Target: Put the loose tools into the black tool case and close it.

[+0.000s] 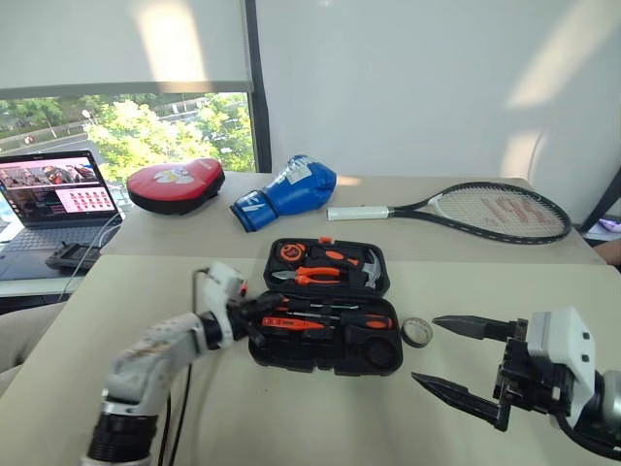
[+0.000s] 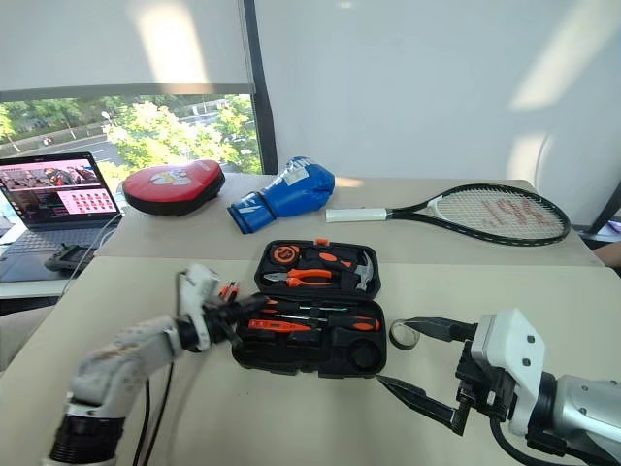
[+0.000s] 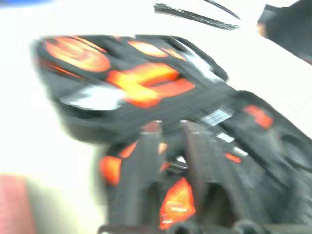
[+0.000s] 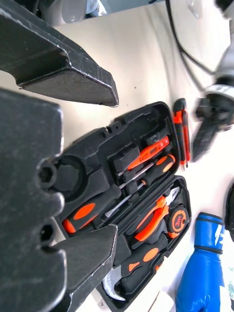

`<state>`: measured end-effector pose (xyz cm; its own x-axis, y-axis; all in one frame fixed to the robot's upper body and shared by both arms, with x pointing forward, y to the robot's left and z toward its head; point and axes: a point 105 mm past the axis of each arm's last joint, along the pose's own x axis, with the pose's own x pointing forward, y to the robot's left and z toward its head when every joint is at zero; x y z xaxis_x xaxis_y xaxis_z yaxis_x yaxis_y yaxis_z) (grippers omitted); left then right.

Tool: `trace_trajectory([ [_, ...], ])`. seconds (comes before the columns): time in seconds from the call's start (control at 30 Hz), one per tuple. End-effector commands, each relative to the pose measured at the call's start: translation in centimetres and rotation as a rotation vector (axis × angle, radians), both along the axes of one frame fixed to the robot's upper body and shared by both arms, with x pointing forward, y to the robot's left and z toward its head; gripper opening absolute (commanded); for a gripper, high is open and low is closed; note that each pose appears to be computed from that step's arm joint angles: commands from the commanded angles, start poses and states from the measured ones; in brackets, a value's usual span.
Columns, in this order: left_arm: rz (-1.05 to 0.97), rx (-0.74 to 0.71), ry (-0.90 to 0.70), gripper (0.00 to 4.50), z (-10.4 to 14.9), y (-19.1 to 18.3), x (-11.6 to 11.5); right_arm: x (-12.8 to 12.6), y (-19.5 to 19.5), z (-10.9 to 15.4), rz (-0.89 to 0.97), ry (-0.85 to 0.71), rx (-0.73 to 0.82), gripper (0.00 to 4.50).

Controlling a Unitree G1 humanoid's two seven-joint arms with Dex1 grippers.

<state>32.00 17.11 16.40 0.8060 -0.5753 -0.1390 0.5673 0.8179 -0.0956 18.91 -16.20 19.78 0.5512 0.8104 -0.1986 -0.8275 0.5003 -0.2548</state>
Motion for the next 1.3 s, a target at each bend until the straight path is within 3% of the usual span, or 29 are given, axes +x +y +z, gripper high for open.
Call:
trace_trajectory([
  [0.03,0.125,0.057,-0.011,2.46,1.0,1.4,-0.3,0.3,0.1,0.5,0.027,-0.041,0.002,4.50],
  [0.2,0.237,0.223,0.193,4.40,-3.5,2.0,-1.4,0.9,0.3,0.7,0.059,-0.045,0.003,4.50],
  [0.4,0.276,0.271,0.309,4.48,-6.7,2.2,-1.9,0.9,0.1,1.1,0.068,-0.047,-0.010,4.50],
  [0.5,0.281,0.252,0.299,3.73,-6.8,2.4,-1.8,0.9,0.0,1.0,0.064,-0.044,-0.017,4.50],
  [0.67,0.241,0.216,0.228,1.85,-5.9,2.6,-1.4,0.7,0.0,0.9,0.049,-0.042,-0.014,4.50],
  [0.8,-0.009,0.061,0.051,1.80,-1.6,0.0,-1.7,0.2,0.0,0.7,0.031,-0.040,-0.005,4.50],
  [0.9,-0.472,0.086,0.047,1.80,0.6,-3.9,-4.6,-0.3,-0.2,0.7,0.025,-0.036,-0.005,4.50],
  [0.97,-0.660,0.188,0.045,1.80,0.4,-5.3,-5.6,-0.5,-0.5,0.8,0.025,-0.031,-0.006,4.50],
  [1.07,-0.808,0.312,0.050,1.80,-0.5,-6.9,-5.3,-0.8,-0.8,1.0,0.021,-0.027,-0.015,4.50],
  [1.3,-0.959,0.573,0.026,1.80,-4.2,-7.9,-4.0,-1.7,-1.2,1.0,-0.009,-0.015,-0.041,4.50],
])
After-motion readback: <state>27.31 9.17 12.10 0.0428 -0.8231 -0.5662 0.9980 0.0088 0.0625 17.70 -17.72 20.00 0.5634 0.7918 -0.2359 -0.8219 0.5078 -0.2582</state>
